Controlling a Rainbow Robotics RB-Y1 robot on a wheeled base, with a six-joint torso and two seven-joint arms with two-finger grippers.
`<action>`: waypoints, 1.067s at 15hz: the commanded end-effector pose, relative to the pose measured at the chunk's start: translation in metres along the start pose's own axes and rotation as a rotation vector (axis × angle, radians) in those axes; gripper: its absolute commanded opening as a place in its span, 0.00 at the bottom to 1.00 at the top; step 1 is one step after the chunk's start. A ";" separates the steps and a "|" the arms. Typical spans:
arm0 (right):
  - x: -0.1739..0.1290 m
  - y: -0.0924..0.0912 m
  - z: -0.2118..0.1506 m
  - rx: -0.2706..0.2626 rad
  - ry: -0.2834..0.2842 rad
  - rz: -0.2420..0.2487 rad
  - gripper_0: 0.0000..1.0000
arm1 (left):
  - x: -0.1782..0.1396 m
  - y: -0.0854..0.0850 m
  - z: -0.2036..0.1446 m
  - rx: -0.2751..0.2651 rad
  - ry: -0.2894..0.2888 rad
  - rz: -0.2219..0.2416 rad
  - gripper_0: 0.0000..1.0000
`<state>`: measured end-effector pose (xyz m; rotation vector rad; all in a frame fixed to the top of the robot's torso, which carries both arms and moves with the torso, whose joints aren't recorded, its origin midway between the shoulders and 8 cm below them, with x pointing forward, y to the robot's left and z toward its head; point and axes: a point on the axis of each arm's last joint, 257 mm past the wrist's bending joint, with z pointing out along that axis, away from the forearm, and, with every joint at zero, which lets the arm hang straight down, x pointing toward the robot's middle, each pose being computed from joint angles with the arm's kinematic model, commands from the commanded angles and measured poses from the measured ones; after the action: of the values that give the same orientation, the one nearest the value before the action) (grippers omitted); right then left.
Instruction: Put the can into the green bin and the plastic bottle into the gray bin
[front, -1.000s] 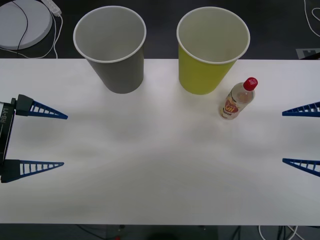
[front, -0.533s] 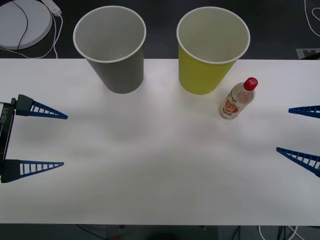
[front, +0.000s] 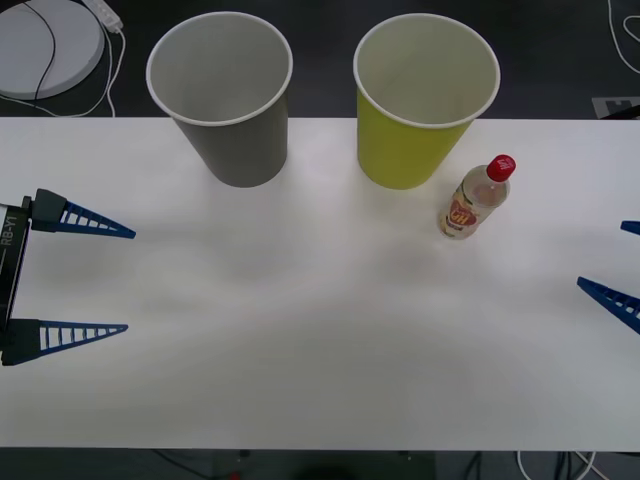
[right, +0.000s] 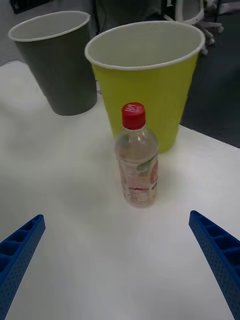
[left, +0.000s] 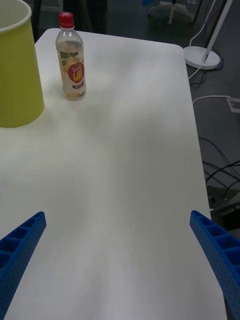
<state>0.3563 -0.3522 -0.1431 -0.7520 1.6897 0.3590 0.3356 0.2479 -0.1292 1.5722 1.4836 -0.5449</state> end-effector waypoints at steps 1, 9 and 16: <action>0.011 -0.018 -0.010 0.066 -0.030 0.073 1.00 | 0.000 0.000 0.000 0.000 0.000 0.000 1.00; 0.026 -0.048 -0.014 0.200 -0.116 0.023 1.00 | 0.000 0.000 0.000 0.000 0.000 0.000 1.00; 0.042 -0.029 0.021 0.146 -0.124 0.047 1.00 | 0.000 0.000 0.000 0.000 0.000 0.000 1.00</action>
<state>0.3849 -0.3761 -0.1811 -0.5705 1.5998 0.2997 0.3356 0.2479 -0.1292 1.5722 1.4836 -0.5449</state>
